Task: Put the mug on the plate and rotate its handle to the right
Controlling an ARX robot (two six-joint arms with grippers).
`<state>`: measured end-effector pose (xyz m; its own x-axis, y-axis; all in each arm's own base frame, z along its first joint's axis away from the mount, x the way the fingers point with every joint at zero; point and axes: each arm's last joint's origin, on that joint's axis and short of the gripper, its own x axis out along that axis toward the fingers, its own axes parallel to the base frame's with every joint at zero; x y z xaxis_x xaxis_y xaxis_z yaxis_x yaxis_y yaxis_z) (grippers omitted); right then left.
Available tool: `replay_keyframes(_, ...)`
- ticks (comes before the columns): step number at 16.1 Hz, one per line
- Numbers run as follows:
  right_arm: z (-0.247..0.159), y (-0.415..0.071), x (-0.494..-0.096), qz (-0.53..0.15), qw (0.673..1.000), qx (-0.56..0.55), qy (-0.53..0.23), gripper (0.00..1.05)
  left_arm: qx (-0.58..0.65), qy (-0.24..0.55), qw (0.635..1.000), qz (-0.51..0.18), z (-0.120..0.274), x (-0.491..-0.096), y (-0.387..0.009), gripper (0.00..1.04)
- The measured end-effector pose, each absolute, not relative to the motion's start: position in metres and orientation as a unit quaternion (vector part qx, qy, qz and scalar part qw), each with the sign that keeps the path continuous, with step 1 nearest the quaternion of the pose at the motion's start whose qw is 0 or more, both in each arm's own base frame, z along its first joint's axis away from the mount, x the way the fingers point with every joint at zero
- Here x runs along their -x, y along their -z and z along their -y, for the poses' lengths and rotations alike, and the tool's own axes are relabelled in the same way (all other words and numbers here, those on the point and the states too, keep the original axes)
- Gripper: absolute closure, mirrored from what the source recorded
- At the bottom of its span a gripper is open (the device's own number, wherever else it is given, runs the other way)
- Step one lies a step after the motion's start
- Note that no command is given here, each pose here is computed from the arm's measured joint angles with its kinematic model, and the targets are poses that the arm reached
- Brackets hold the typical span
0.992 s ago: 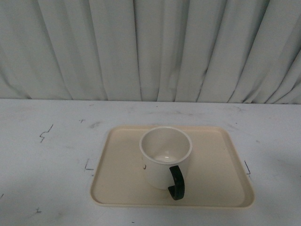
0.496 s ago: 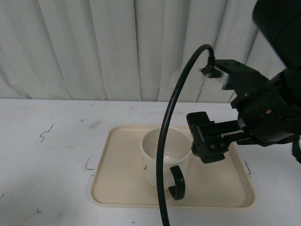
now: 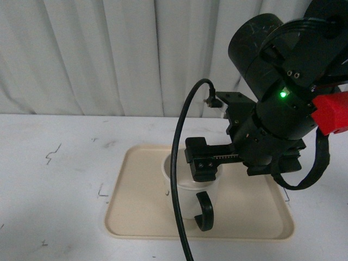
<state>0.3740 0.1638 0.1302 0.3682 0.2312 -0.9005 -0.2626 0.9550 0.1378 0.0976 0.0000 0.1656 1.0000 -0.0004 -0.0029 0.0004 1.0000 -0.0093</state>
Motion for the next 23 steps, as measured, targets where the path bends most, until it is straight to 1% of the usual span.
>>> replay_keyframes(1,-0.166,-0.126,-0.376,-0.544,0.827,0.015,-0.143,0.13,0.005,0.0,1.0,-0.001,0.0,-0.098,-0.166,0.07)
replay_keyframes(6,-0.173,-0.13,-0.384,-0.545,0.826,0.019,-0.146,0.66,0.005,0.0,1.0,-0.001,0.0,-0.098,-0.166,0.07)
replay_keyframes(7,-0.173,-0.131,-0.385,-0.548,0.823,0.021,-0.146,0.75,0.005,0.0,1.0,-0.001,0.0,-0.098,-0.166,0.07)
replay_keyframes(9,-0.169,-0.138,-0.39,-0.555,0.817,0.033,-0.153,0.98,0.005,0.0,1.0,-0.001,0.0,-0.098,-0.166,0.07)
replay_keyframes(10,-0.166,-0.142,-0.392,-0.555,0.815,0.042,-0.16,1.02,0.005,0.0,1.0,-0.001,0.0,-0.098,-0.166,0.07)
replay_keyframes(12,-0.155,-0.155,-0.4,-0.557,0.804,0.059,-0.198,1.02,0.005,0.0,1.0,-0.001,0.0,-0.098,-0.166,0.07)
replay_keyframes(13,-0.15,-0.163,-0.404,-0.551,0.797,0.081,-0.234,1.02,0.005,0.0,1.0,-0.001,0.0,-0.098,-0.166,0.07)
replay_keyframes(14,-0.148,-0.169,-0.407,-0.528,0.797,0.115,-0.27,1.02,0.005,0.0,1.0,-0.001,0.0,-0.098,-0.166,0.07)
replay_keyframes(15,-0.145,-0.174,-0.408,-0.511,0.791,0.138,-0.306,1.02,0.005,0.0,1.0,-0.001,0.0,-0.098,-0.166,0.07)
replay_keyframes(16,-0.141,-0.179,-0.407,-0.492,0.771,0.204,-0.349,1.02,0.005,0.0,1.0,-0.001,0.0,-0.098,-0.166,0.07)
replay_keyframes(18,-0.135,-0.185,-0.403,-0.472,0.712,0.297,-0.428,1.02,0.005,0.0,1.0,-0.001,0.0,-0.098,-0.166,0.07)
replay_keyframes(20,-0.133,-0.194,-0.408,-0.435,0.663,0.374,-0.482,1.02,0.005,0.0,1.0,-0.001,0.0,-0.098,-0.166,0.07)
replay_keyframes(21,-0.133,-0.197,-0.411,-0.417,0.647,0.399,-0.498,1.02,0.005,0.0,1.0,-0.001,0.0,-0.098,-0.166,0.07)
replay_keyframes(23,-0.133,-0.191,-0.414,-0.406,0.609,0.436,-0.524,1.02,0.005,0.0,1.0,-0.001,0.0,-0.098,-0.166,0.07)
